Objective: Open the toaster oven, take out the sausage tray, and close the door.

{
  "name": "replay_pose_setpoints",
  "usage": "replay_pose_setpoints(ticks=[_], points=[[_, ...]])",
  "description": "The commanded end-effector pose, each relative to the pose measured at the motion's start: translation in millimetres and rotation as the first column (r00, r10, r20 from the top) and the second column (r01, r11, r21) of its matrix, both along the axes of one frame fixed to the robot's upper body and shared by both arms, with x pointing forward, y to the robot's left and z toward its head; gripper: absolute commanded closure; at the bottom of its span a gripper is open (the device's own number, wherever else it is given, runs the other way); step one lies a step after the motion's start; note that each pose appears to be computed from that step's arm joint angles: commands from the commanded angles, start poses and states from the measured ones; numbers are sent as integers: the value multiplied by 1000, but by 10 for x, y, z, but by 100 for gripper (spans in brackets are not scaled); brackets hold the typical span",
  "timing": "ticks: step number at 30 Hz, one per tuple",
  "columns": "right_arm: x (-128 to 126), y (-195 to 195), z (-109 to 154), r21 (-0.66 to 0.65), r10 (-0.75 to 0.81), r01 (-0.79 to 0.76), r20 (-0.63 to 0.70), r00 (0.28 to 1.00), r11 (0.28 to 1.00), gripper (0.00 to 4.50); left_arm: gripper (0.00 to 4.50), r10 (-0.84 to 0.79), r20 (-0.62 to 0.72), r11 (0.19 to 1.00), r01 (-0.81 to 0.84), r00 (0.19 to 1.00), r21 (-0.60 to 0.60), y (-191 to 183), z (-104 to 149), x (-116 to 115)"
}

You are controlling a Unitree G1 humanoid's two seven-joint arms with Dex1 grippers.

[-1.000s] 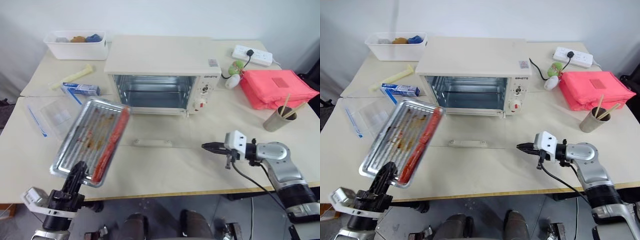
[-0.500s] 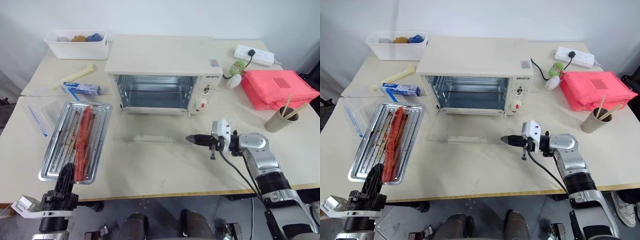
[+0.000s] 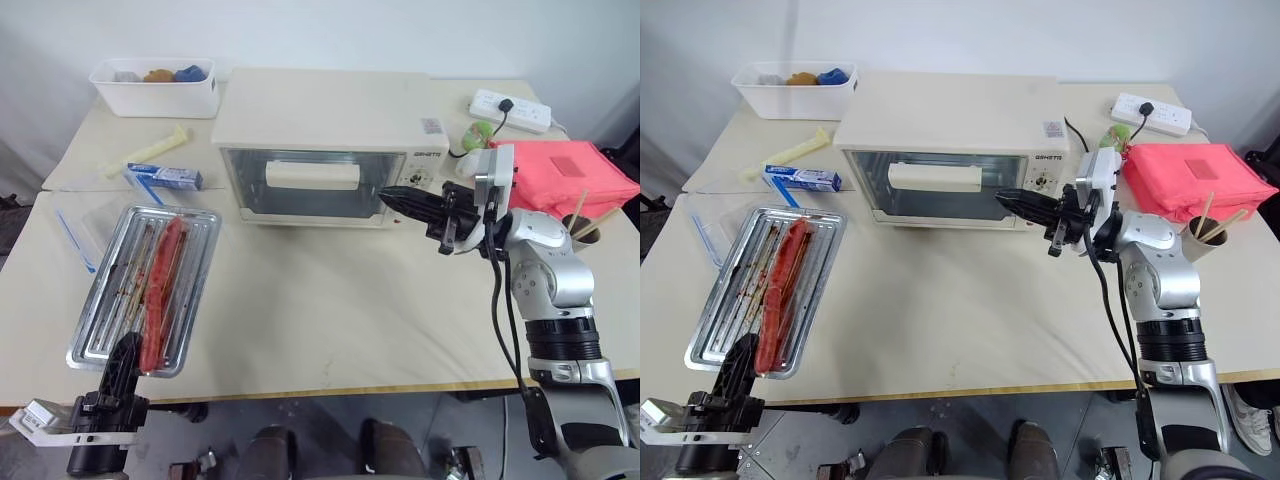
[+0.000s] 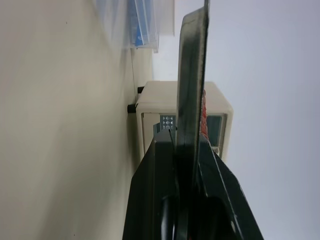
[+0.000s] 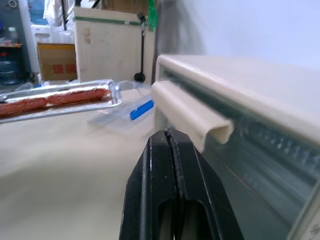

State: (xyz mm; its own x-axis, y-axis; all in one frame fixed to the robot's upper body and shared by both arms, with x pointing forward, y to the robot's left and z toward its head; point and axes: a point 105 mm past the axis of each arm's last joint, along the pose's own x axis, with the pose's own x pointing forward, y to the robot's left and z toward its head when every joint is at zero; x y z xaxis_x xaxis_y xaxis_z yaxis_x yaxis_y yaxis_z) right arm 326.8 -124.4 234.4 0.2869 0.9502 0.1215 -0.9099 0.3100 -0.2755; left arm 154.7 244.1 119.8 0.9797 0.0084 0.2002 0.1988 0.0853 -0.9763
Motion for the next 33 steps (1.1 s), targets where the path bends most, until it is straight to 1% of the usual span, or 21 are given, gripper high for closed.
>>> replay_pose_setpoints(ticks=[1, 2, 5, 8, 10, 13, 14, 16, 18, 19, 22, 26, 29, 30, 32, 33], points=[[-234, -102, 24, -65, 36, -33, 46, 998, 997, 414, 450, -107, 40, 993, 105, 993, 44, -128, 113, -52], [-293, -135, -16, -94, 39, -33, 56, 998, 995, 394, 450, -146, 39, 988, 143, 989, 54, -173, 116, -51], [-457, -271, -142, -136, 21, -19, 20, 1000, 991, 292, 450, -238, 49, 969, 233, 970, 86, -240, 137, 17], [-584, -403, -269, -193, -14, 15, 3, 1000, 981, 196, 450, -360, 18, 926, 355, 933, 130, -317, 118, 96], [-637, -470, -322, -211, -50, 48, -4, 999, 976, 127, 450, -447, -18, 881, 443, 894, 162, -369, 100, 144], [-812, -506, -425, -233, -93, 86, -19, 995, 969, 25, 450, -586, -58, 787, 585, 808, 197, -473, 81, 281], [-868, -518, -390, -181, -110, 106, -13, 994, 978, 7, 450, -621, -72, 758, 621, 781, 200, -507, 66, 352], [-948, -570, -392, -162, -146, 138, -39, 989, 977, 7, 450, -686, -98, 695, 689, 721, 206, -581, 51, 458], [-1036, -605, -405, -157, -143, 124, -116, 983, 980, 7, 450, -728, -113, 648, 732, 677, 211, -638, 50, 533], [-1055, -611, -393, -155, -153, 135, -109, 982, 979, 7, 450, -740, -122, 632, 745, 662, 212, -650, 46, 548], [-1165, -716, -450, -192, -221, 201, -90, 971, 960, 7, 450, -792, -150, 559, 801, 592, 213, -776, 46, 738], [-1263, -786, -522, -235, -255, 228, -89, 963, 945, 7, 450, -819, -179, 510, 835, 545, 209, -873, 44, 904], [-1298, -843, -564, -250, -286, 256, -94, 953, 934, 7, 450, -838, -230, 449, 865, 494, 223, -990, -9, 1045], [-1313, -875, -577, -256, -305, 273, -93, 948, 927, 7, 450, -846, -262, 410, 881, 465, 237, -1079, -46, 1130], [-1351, -919, -597, -273, -337, 303, -89, 937, 913, 7, 450, -871, -323, 292, 919, 371, 266, -1273, -99, 1219], [-1361, -928, -594, -272, -349, 316, -85, 933, 909, 7, 450, -859, -348, 293, 918, 376, 268, -1316, -133, 1308]])
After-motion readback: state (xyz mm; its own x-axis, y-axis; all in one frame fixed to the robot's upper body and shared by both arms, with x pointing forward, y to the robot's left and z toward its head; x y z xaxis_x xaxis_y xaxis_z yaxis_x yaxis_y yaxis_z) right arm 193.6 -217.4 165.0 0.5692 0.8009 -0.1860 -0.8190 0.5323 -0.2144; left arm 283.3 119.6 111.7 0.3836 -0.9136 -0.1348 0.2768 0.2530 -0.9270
